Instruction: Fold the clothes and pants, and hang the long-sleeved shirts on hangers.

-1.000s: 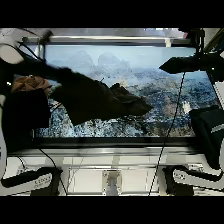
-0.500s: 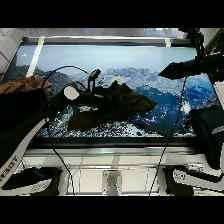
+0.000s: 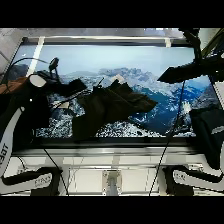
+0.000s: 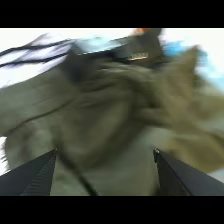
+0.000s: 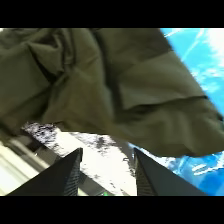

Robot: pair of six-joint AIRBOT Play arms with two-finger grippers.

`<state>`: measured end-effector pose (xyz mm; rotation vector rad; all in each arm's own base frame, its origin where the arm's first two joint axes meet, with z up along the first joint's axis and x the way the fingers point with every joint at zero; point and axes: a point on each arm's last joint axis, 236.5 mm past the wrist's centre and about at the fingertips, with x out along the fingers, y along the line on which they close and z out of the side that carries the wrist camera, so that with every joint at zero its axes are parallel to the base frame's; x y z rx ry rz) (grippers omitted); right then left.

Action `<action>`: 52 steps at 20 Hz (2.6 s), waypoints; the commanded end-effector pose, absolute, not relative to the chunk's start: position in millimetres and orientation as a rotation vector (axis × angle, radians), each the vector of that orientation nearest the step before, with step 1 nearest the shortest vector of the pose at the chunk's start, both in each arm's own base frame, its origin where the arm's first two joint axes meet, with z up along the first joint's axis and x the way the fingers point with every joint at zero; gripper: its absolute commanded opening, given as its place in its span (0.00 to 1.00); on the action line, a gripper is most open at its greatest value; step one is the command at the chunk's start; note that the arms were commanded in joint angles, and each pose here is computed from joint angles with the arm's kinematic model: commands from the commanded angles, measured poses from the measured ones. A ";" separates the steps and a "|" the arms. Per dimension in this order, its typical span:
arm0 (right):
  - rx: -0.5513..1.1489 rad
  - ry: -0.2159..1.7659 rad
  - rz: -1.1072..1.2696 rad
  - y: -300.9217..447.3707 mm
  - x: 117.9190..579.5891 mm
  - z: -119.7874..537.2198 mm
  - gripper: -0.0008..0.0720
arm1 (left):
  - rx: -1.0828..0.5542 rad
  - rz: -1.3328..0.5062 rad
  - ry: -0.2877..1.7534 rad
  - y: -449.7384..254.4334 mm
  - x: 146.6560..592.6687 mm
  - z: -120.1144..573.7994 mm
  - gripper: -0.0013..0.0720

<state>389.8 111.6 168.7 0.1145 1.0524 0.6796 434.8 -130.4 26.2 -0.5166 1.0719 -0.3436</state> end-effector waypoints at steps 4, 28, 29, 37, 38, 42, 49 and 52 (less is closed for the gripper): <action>-0.069 1.073 0.890 226.1 358.7 152.9 0.54 | -0.606 -0.259 1.287 -109.9 421.7 -48.1 0.97; -0.406 1.494 1.067 368.0 245.1 -5.7 0.88 | -0.733 -0.365 1.190 -127.0 488.2 -81.7 0.05; -0.432 1.504 1.086 376.7 236.6 -17.5 0.89 | -0.733 -0.366 1.191 -127.1 488.0 -81.7 0.05; -0.493 1.503 1.052 411.5 228.6 -88.5 0.98 | -0.736 -0.383 1.211 -129.8 482.9 -81.3 0.05; -0.465 1.470 1.039 417.7 236.5 -87.0 0.98 | -0.736 -0.385 1.213 -130.2 482.3 -81.2 0.05; -0.371 1.418 1.004 434.3 250.0 -86.0 0.97 | -0.736 -0.385 1.213 -130.2 482.3 -81.2 0.05; -0.413 1.448 0.803 395.6 282.5 -98.0 0.02 | -0.715 -0.402 1.202 -127.7 482.2 -77.4 0.05; -0.504 1.544 0.697 338.6 293.8 -88.5 0.02 | -0.699 -0.391 1.131 -105.0 489.5 -49.2 0.05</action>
